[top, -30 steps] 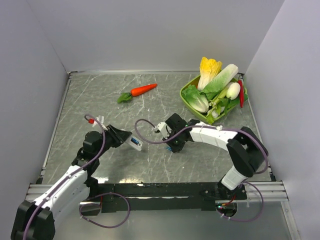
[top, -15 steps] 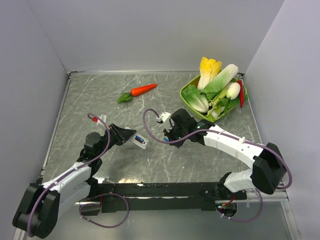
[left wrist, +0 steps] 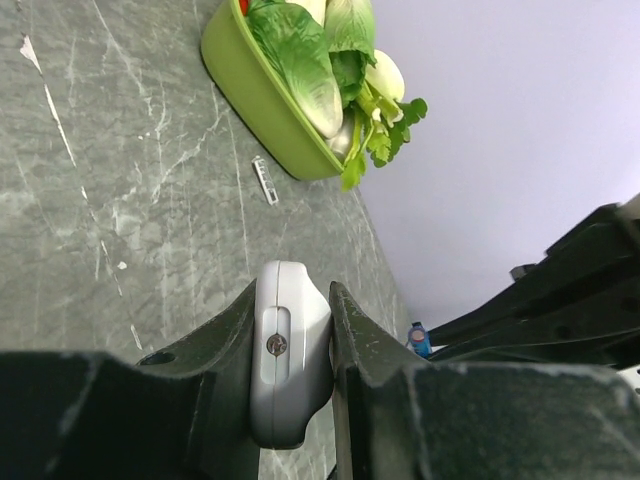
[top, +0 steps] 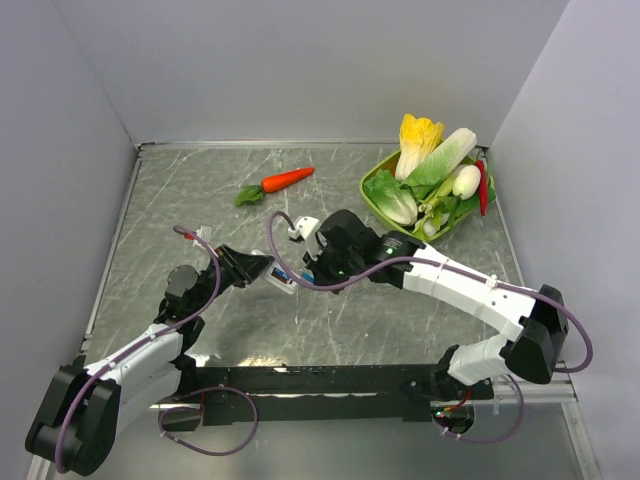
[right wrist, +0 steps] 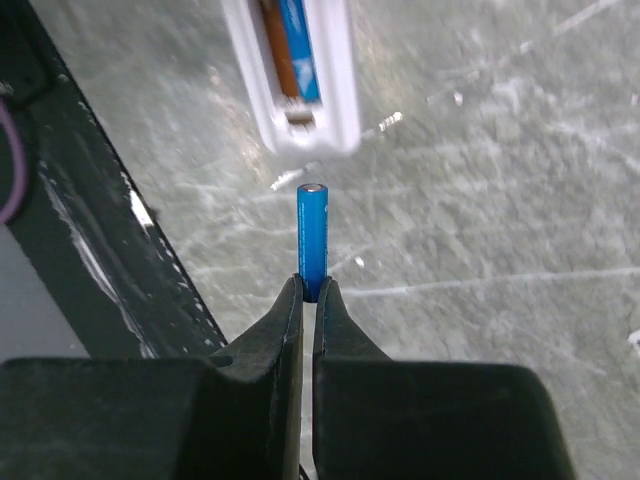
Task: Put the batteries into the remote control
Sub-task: Load the battery into the remote control.
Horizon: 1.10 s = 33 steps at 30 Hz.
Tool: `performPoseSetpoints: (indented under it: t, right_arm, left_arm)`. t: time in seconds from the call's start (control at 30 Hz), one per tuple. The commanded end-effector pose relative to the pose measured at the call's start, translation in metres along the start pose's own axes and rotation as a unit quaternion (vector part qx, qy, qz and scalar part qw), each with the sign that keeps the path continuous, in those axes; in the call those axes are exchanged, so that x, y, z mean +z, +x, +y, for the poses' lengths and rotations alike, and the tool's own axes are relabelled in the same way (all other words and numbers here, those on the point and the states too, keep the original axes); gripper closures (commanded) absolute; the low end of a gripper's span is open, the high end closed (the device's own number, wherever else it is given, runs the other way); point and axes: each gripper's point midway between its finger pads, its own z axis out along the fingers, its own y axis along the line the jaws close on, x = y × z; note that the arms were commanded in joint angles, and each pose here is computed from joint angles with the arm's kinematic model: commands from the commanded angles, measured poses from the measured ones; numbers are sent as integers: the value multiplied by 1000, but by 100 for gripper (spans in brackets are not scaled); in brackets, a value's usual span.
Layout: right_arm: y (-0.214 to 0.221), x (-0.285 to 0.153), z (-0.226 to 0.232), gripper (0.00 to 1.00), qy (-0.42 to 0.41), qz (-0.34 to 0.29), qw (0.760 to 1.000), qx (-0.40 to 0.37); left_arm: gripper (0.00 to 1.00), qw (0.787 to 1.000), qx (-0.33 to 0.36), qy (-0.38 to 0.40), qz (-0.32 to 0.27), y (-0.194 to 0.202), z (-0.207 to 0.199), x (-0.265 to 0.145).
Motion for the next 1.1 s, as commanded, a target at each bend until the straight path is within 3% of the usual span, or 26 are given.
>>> performPoseSetpoints:
  t: [0.0, 0.37, 0.83, 1.07]
  right_arm:
    - [-29, -6, 5, 100, 9, -5, 1000, -1]
    - [-45, 10, 13, 100, 7, 47, 999, -18]
    - [-35, 32, 19, 100, 7, 118, 993, -25]
    - [-38, 35, 22, 98, 7, 120, 992, -32]
  left_arm:
    - [99, 999, -1, 41, -13, -10, -23, 1]
    - [99, 999, -27, 22, -22, -15, -25, 4]
    - [99, 996, -70, 28, -45, -19, -33, 3]
    - [99, 996, -72, 38, -42, -18, -39, 4]
